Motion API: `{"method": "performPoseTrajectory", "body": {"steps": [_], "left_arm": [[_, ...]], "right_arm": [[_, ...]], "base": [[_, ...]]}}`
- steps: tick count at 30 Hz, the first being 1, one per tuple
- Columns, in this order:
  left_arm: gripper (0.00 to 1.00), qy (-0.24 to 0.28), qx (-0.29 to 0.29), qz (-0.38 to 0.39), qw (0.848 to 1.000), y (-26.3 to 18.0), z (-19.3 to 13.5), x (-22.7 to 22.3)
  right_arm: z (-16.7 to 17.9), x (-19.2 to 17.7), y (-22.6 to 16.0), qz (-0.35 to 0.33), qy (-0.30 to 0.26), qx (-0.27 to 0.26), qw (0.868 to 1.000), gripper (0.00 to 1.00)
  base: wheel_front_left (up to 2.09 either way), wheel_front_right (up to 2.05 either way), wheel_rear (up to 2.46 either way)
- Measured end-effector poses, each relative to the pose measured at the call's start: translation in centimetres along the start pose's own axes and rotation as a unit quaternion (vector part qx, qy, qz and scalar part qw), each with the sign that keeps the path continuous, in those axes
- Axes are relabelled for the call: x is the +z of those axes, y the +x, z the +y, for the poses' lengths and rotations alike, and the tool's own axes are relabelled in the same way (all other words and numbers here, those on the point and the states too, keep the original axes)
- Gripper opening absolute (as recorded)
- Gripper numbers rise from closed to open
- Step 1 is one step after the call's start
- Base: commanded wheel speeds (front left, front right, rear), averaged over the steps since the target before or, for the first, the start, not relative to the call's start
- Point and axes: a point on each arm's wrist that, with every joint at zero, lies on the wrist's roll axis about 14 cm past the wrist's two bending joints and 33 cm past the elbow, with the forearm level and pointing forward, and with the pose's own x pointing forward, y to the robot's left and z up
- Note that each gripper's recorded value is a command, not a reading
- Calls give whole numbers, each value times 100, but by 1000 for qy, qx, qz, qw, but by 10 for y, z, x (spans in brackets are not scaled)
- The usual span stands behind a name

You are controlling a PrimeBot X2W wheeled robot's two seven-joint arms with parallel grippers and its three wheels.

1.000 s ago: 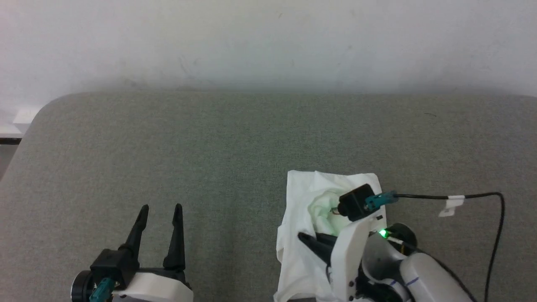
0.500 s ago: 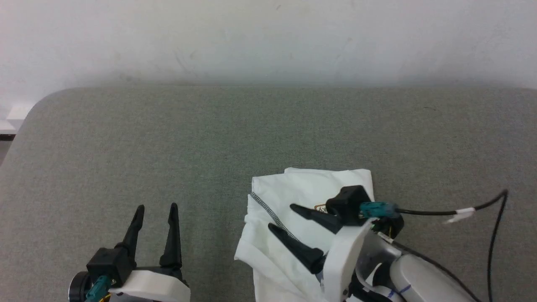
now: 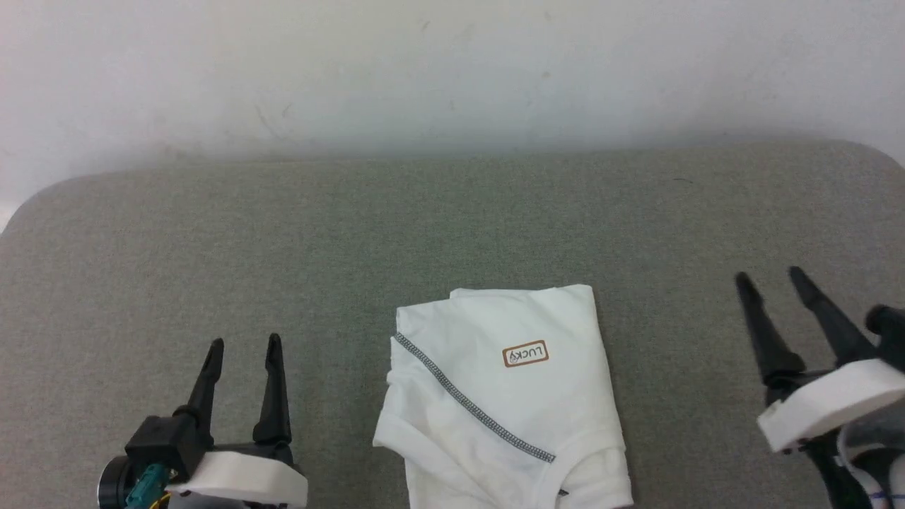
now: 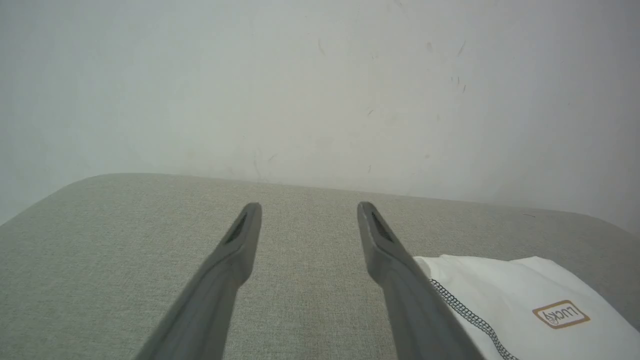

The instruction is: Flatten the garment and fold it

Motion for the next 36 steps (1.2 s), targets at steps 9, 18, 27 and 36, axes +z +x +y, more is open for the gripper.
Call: {"method": "performPoseTrajectory", "body": {"steps": [9,18,27,36], "left_arm": [[100,-1,8,-6,1000,4,3,3],[100,0,24,-4,1000,-3,11,1],[100,-1,34,-5,999,-5,17,2],[100,5,41,1,999,-8,22,-1]], "right_arm": [[-86,-77,-35,177,102,-120,972,100],[-20,-148,-40,378,361,-32,852,100],[67,-161,-18,436,439,80,781,100],[99,-170,-16,475,379,121,785,0]], "base": [[0,0,0],[0,0,0],[0,0,0],[0,0,0]]}}
